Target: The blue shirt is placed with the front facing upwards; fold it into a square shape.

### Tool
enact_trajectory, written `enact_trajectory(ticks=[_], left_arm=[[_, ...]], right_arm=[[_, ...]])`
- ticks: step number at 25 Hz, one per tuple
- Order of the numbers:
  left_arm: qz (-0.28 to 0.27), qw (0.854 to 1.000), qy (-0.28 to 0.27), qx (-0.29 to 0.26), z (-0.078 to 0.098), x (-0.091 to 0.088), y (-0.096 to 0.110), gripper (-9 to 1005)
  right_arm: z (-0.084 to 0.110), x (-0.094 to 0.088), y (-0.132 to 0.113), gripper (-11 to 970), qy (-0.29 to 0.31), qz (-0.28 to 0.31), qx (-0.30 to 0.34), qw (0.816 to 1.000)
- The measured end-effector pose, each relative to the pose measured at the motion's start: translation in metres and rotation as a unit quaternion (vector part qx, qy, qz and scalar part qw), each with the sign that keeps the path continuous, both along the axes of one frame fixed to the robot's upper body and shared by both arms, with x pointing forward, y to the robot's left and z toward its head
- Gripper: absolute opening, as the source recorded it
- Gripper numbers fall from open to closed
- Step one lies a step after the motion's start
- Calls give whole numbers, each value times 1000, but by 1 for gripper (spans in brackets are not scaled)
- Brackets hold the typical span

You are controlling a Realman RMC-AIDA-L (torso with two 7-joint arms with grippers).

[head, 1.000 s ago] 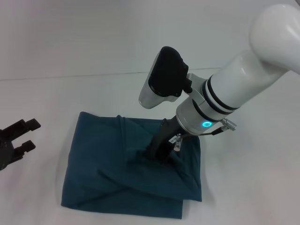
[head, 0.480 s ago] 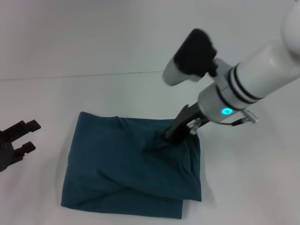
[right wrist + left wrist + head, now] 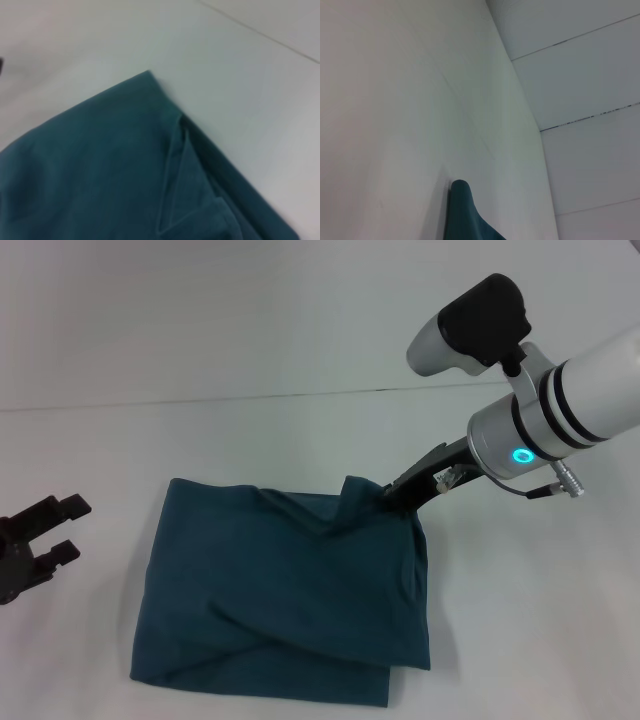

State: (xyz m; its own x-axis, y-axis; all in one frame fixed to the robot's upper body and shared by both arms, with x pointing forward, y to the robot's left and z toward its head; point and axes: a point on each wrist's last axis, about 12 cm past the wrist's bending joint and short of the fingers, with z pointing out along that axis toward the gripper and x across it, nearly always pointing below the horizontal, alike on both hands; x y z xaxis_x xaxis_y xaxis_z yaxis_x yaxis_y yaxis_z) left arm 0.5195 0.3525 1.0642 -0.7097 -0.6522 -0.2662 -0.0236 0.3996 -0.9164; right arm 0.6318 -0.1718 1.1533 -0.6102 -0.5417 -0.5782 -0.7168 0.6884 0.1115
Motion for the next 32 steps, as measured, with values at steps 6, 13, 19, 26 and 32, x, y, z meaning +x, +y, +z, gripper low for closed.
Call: enact_trajectory(ticks=[6,13,19,26,32], left_arm=[[0,1000,0,-1,0,0,0,845],[-1,1000,-1,0,0,1,-1,845],[0,1000,-1,-1,-1,0,-1,845],[-2,1000,-1,-4,-1,1,-2,845],[-3,1000,-2,-3,0,1,-2,845]], right_arm=[[-9,1,-5,13,10,-23,4,1000],[-9,5,-10,48,17,-43,16,999],[-7,10,-22,90,13,-93,16,995],[7,13,-35,484,12,-129,45,991],[25,8,-38,641,43,-118,94,988]])
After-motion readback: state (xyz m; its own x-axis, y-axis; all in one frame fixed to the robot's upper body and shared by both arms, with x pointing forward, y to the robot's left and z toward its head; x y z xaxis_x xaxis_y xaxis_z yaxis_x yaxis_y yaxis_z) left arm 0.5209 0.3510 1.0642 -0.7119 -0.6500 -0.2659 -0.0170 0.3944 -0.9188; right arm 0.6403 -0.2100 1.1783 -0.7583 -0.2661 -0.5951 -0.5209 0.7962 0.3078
